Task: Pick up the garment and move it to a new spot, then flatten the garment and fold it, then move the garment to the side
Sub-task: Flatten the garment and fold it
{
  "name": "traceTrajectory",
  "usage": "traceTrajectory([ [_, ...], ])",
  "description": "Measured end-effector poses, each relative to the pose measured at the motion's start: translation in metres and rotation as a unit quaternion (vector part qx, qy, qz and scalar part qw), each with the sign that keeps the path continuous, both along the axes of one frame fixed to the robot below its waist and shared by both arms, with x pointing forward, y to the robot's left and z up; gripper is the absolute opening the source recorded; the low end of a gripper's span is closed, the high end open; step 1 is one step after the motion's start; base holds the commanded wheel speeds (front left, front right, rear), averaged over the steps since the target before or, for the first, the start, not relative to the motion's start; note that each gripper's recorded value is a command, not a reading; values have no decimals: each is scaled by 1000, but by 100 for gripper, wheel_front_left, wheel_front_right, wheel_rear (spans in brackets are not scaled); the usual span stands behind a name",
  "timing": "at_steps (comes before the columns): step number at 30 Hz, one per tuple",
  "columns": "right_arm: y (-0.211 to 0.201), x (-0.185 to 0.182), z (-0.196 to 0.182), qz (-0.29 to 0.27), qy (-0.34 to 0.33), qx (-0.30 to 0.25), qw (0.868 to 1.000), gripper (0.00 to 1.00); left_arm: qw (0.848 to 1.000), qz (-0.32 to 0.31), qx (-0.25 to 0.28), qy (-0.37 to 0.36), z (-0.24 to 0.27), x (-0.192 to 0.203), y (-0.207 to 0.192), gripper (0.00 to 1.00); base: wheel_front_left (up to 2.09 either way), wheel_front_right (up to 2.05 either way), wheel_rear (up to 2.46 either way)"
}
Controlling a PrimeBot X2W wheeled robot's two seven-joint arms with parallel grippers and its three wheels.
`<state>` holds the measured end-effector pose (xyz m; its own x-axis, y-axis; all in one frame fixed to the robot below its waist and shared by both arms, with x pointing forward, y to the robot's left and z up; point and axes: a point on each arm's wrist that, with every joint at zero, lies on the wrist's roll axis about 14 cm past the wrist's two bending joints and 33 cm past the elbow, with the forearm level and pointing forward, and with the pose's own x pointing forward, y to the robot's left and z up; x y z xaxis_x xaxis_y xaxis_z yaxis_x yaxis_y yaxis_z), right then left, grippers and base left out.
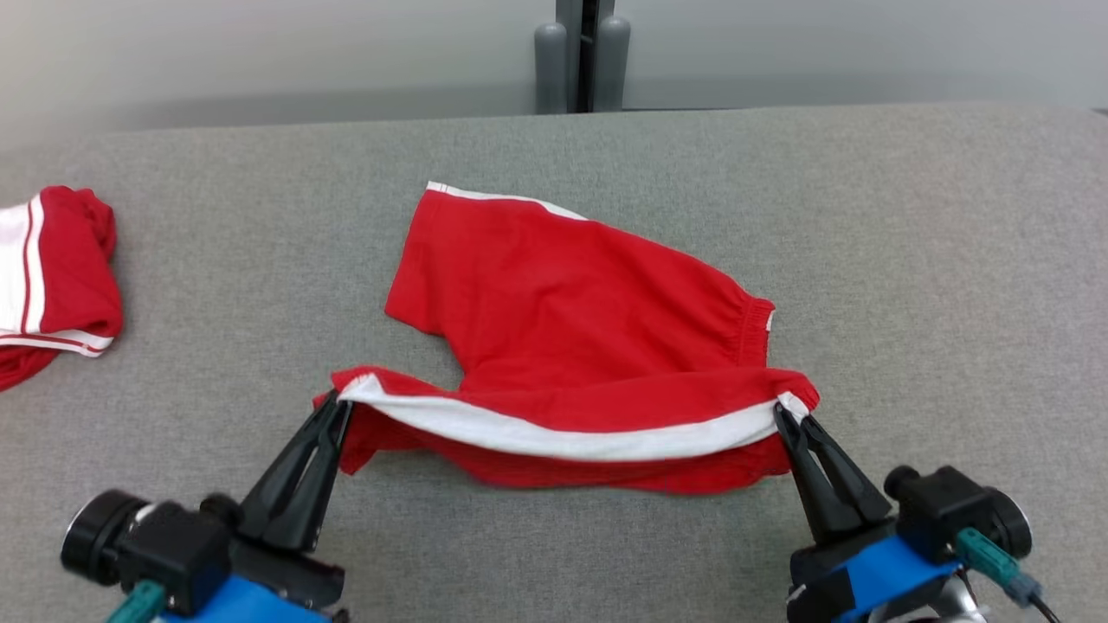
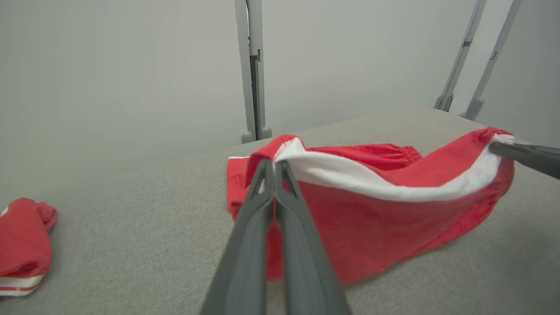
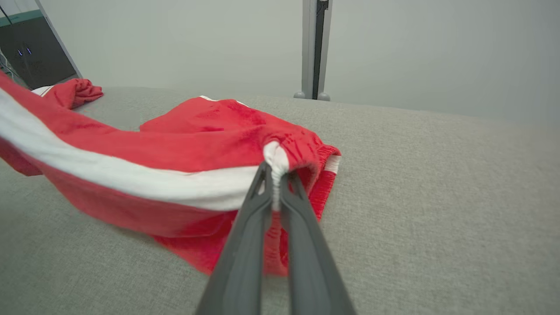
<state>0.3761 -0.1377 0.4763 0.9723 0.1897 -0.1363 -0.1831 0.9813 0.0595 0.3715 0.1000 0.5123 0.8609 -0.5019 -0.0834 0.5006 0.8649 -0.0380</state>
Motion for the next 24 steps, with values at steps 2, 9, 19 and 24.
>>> traceTrajectory([
  [2, 0, 6, -8, 0, 11, 2, 1000, 0, 1000, -4, -6, 14, -9, 10, -2, 0, 0, 0, 0],
  [9, -10, 35, -29, -12, 27, 2, 1000, 0, 999, -23, 10, 43, -37, 64, -5, 0, 0, 0, 0],
  [19, -22, 87, -58, -27, 45, 9, 999, 0, 993, -44, 65, 91, -81, 152, -30, 0, 0, 0, 0],
  [24, -22, 105, -73, -25, 56, 9, 998, 0, 988, -33, 82, 126, -106, 180, -34, 0, 0, 0, 0],
])
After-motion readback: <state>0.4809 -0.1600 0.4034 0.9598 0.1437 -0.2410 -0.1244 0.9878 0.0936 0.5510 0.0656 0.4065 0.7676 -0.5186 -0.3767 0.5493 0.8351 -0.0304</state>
